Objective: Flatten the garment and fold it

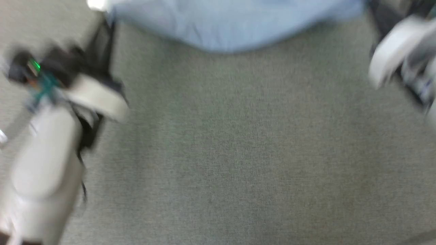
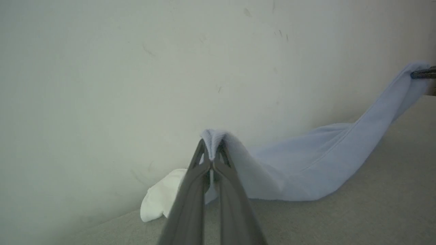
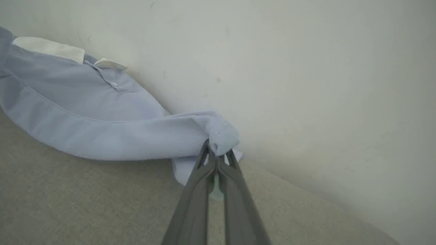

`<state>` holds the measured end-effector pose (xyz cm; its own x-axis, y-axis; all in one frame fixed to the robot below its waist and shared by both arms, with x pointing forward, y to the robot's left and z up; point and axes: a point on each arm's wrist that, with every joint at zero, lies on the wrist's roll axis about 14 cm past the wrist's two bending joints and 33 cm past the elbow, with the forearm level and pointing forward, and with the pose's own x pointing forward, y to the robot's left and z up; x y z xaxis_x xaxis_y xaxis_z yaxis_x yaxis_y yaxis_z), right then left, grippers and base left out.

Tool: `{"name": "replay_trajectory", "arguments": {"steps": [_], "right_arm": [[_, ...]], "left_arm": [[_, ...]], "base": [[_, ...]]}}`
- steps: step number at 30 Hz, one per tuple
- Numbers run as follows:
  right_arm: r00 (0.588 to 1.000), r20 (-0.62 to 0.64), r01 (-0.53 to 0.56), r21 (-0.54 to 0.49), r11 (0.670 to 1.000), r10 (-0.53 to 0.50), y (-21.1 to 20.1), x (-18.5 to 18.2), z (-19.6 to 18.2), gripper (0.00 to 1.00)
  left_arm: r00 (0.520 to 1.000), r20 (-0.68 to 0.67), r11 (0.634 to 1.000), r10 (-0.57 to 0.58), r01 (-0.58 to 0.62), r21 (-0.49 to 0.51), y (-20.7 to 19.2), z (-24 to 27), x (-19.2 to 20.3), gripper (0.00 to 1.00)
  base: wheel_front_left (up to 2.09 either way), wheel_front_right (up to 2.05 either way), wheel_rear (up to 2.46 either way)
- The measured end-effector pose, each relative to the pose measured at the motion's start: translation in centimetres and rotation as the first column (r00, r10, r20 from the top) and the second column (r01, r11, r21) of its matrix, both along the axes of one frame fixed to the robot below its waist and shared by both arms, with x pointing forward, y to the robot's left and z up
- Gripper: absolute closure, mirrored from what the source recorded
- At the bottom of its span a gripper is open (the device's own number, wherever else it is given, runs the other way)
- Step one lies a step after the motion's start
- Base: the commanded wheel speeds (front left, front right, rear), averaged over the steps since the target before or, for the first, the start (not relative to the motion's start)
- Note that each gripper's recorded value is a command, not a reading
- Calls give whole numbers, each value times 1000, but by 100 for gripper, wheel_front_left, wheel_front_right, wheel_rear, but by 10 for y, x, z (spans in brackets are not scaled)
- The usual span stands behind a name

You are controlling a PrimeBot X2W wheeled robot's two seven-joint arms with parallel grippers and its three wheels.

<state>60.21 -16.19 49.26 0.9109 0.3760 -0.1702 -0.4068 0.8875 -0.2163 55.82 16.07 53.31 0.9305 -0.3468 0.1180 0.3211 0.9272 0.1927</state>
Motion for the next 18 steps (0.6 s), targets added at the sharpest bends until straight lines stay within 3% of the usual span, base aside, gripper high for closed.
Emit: {"name": "replay_trajectory", "arguments": {"steps": [7,12,18], "right_arm": [[980,-197,-44,-16,999,40,-10,-87,-41,100],[960,-277,-54,-29,998,44,-23,-143,-45,100],[938,-345,-44,-43,998,27,-35,-184,-45,100]], "left_arm": [[984,-179,1000,24,-21,19,3,-30,-87,100],[920,-387,995,56,-19,100,27,-58,-164,100],[817,-573,997,67,-27,79,37,-76,-232,100]], "base": [[0,0,0],[0,0,0],[0,0,0]]}}
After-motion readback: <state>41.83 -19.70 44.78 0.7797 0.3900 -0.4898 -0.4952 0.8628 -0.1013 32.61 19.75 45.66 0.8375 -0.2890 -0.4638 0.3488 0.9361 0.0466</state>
